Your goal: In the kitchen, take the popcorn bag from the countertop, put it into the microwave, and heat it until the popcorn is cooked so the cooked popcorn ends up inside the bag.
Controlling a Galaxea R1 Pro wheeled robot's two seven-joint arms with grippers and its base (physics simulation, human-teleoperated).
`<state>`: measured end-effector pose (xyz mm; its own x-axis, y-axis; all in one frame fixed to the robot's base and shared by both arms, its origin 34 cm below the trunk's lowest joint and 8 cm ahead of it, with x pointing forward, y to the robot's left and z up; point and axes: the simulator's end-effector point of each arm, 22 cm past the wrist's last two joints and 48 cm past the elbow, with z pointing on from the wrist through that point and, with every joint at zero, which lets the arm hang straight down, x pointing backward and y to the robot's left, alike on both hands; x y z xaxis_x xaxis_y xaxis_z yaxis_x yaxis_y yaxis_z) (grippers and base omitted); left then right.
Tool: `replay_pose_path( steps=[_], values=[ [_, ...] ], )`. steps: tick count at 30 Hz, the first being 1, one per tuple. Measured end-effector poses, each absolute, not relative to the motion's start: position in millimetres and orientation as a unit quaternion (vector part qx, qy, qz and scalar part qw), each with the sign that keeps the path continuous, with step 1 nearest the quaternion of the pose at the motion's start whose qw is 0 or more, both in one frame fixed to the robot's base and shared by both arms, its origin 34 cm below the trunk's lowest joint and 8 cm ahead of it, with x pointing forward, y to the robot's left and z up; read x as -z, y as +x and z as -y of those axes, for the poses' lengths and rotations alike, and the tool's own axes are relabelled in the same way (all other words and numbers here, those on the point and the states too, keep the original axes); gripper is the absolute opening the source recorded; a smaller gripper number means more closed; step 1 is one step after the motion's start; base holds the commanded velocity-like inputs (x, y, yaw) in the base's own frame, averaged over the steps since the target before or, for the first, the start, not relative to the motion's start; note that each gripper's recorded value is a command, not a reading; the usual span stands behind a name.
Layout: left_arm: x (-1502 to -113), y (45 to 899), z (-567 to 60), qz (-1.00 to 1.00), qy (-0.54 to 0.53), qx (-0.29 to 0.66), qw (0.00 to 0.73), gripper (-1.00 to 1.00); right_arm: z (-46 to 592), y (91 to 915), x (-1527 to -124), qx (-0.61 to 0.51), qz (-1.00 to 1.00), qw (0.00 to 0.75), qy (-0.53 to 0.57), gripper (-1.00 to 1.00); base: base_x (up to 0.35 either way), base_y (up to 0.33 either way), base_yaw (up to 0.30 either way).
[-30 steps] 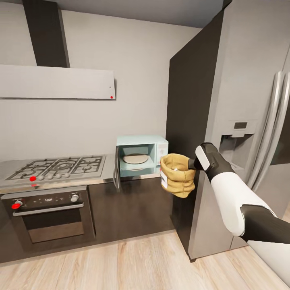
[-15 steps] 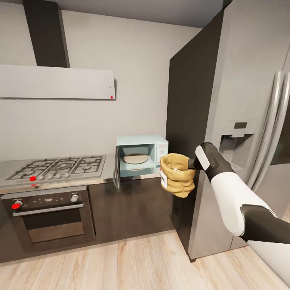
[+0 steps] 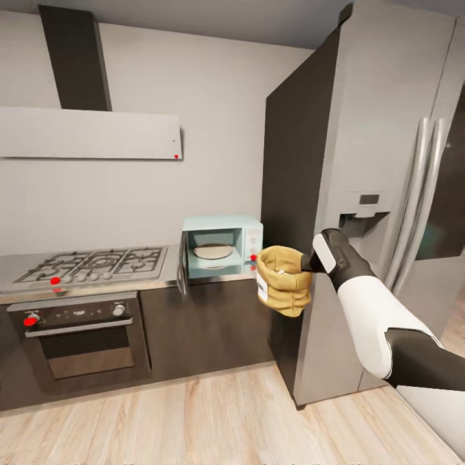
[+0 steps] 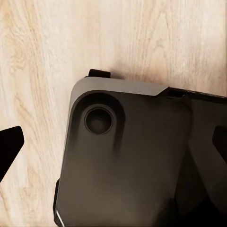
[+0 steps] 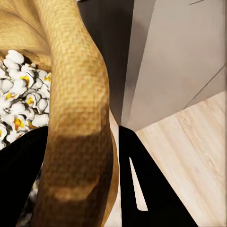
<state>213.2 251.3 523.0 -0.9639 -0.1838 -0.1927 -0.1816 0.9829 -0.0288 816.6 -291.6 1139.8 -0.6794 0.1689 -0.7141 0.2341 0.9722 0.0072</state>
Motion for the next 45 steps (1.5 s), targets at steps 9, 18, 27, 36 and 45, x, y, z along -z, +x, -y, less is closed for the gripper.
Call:
replay_pose_path(
  steps=[9, 18, 27, 36, 45],
  values=[
    [-523.1, 213.1, -252.3, -0.991, -0.092, 0.005, 0.098, 1.00, 285.6, 816.6, -1139.3, 0.040, -0.916, 0.384, 0.107, -1.00, -0.007, -0.005, 0.232],
    [-523.1, 213.1, -252.3, -0.991, -0.092, 0.005, 0.098, 1.00, 286.6, 816.6, -1139.4, 0.041, -0.916, 0.384, 0.107, -1.00, 0.000, 0.000, 0.268],
    [-523.1, 213.1, -252.3, -0.991, -0.092, 0.005, 0.098, 1.00, 285.8, 816.7, -1139.9, 0.041, -0.916, 0.385, 0.107, -1.00, 0.000, 0.000, 0.266],
    [-523.1, 213.1, -252.3, -0.991, -0.092, 0.005, 0.098, 1.00, 284.9, 816.7, -1139.7, 0.039, -0.916, 0.385, 0.107, -1.00, 0.000, 0.000, 0.036],
    [-523.4, 215.4, -252.4, -0.990, -0.095, 0.005, 0.100, 1.00, 283.5, 815.2, -1132.7, 0.045, -0.919, 0.377, 0.103, -1.00, 0.000, 0.000, 0.000]
  ],
)
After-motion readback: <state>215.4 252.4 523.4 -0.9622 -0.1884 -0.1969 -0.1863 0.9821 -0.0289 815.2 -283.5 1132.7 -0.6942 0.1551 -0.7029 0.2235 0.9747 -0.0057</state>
